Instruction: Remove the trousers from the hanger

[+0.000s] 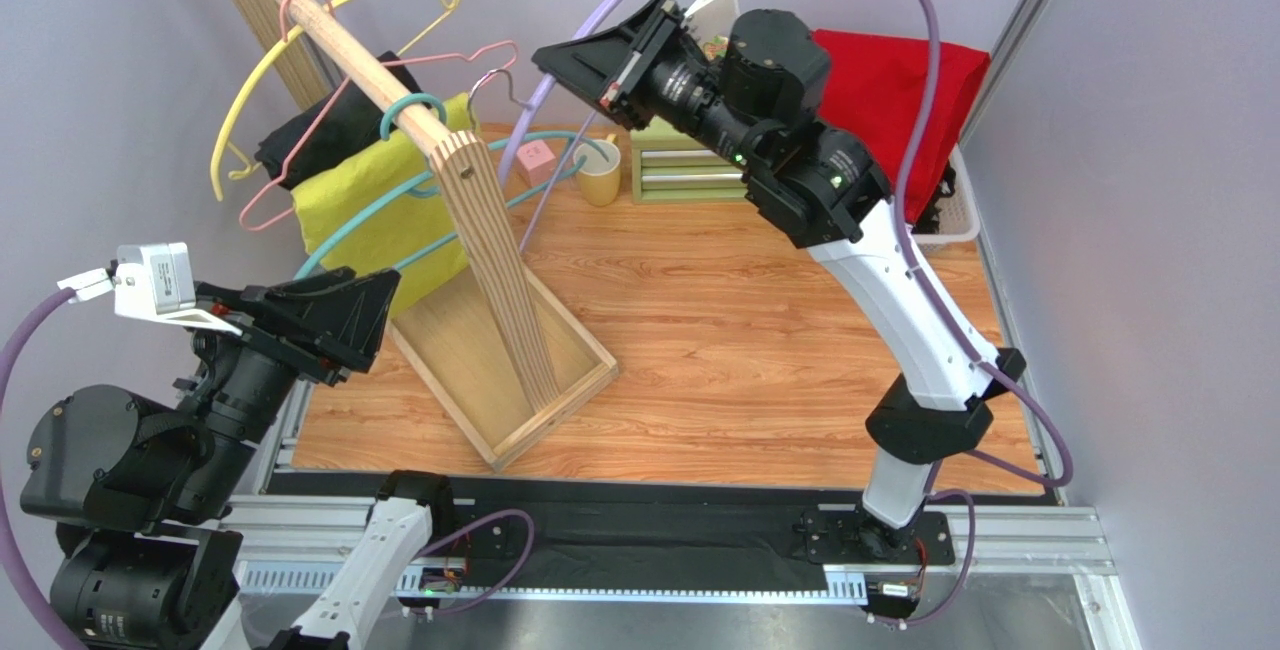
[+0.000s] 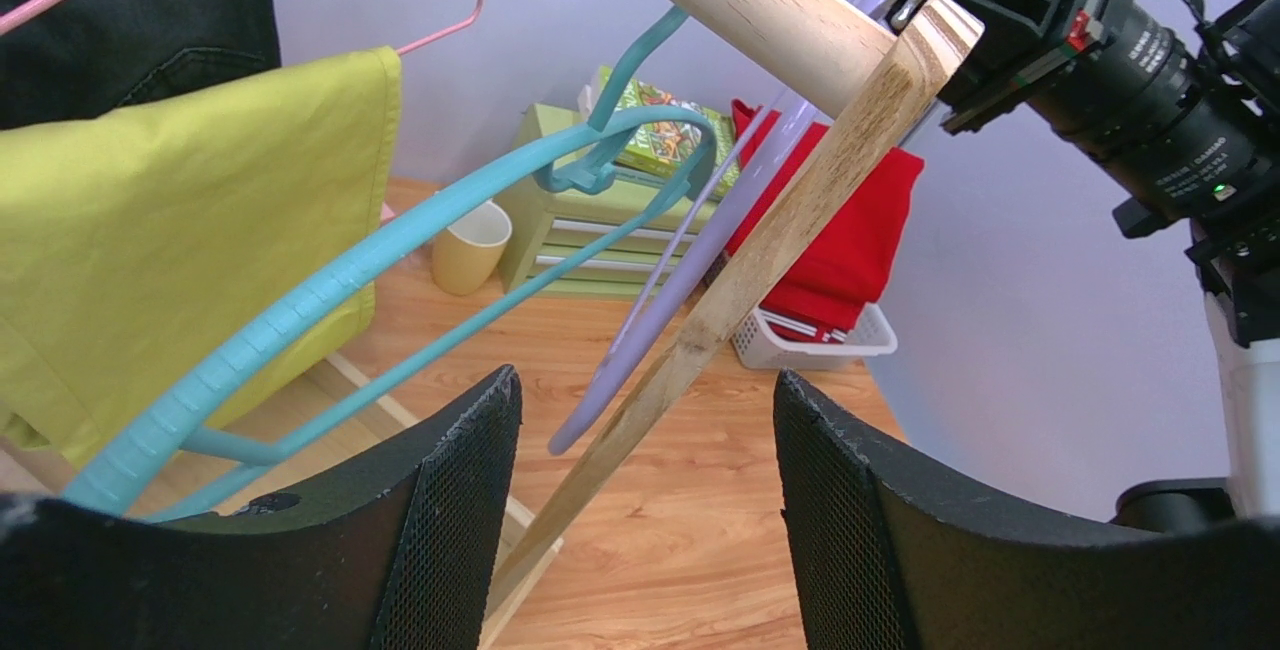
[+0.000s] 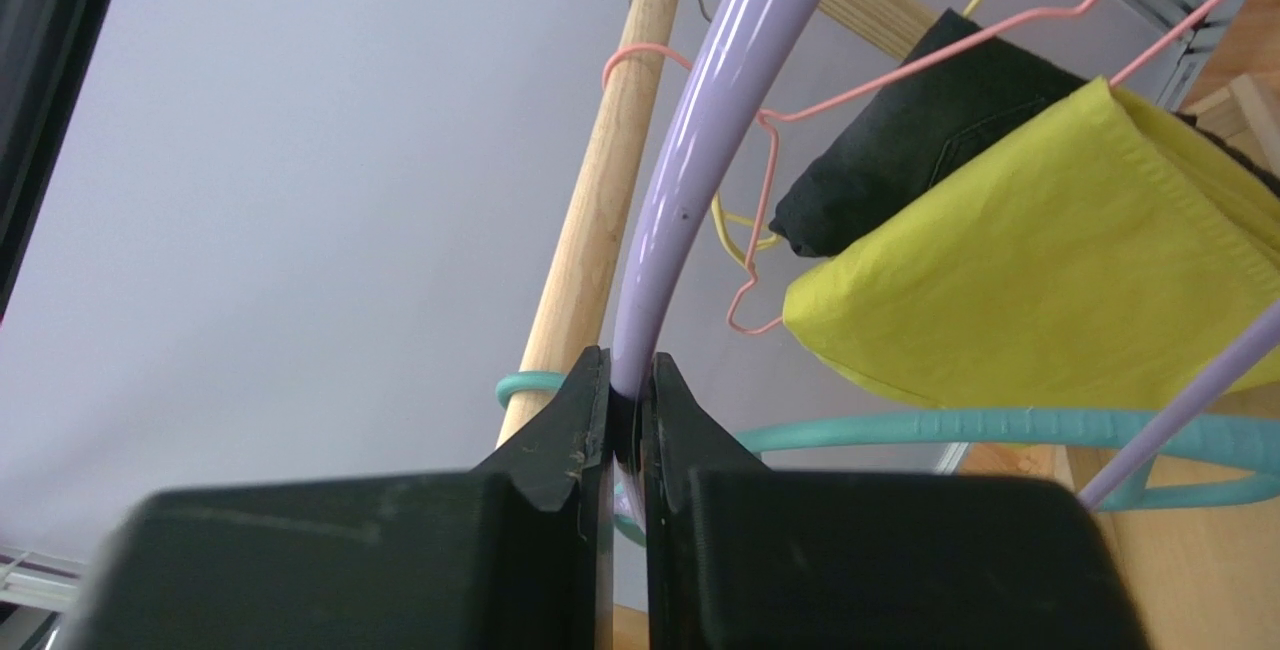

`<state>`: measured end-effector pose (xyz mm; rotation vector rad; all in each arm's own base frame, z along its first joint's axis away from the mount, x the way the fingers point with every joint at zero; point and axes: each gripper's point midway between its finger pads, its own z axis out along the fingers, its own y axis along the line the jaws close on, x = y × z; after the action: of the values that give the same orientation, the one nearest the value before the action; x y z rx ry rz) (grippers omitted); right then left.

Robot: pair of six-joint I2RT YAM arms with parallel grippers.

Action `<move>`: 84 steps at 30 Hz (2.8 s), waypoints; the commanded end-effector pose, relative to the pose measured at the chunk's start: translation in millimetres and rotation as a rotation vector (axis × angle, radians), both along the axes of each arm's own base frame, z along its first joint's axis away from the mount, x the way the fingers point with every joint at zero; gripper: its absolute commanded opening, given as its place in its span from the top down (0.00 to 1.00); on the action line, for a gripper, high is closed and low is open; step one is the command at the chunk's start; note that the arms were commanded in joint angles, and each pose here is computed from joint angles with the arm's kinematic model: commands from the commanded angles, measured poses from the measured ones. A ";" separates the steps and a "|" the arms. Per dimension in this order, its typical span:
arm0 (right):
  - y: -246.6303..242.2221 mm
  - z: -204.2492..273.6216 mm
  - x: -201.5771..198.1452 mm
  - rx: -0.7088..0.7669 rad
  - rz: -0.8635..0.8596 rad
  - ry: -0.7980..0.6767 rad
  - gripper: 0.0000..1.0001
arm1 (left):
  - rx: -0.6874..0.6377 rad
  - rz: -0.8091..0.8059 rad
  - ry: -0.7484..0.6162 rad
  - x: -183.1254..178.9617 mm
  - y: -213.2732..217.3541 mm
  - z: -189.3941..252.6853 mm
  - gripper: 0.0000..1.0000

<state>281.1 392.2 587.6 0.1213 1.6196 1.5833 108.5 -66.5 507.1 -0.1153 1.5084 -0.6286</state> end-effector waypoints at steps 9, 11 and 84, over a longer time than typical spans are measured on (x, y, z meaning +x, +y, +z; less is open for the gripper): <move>1.4 32.0 -22.5 0.122 -0.009 0.034 1.00 | 0.010 -0.010 -0.015 0.5 -1.3 2.9 0.32; 2.8 32.4 -24.0 0.123 -0.009 0.041 1.00 | 0.012 -0.008 -0.012 0.3 -0.9 2.3 0.32; -181.8 -189.0 -104.0 -0.438 -0.299 0.122 0.21 | -0.031 -1.476 0.036 -77.4 -205.6 13.9 0.33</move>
<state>169.4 239.8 428.5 0.1038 1.9074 1.1050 18.5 -235.2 533.6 1.0759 1.4574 -1.8532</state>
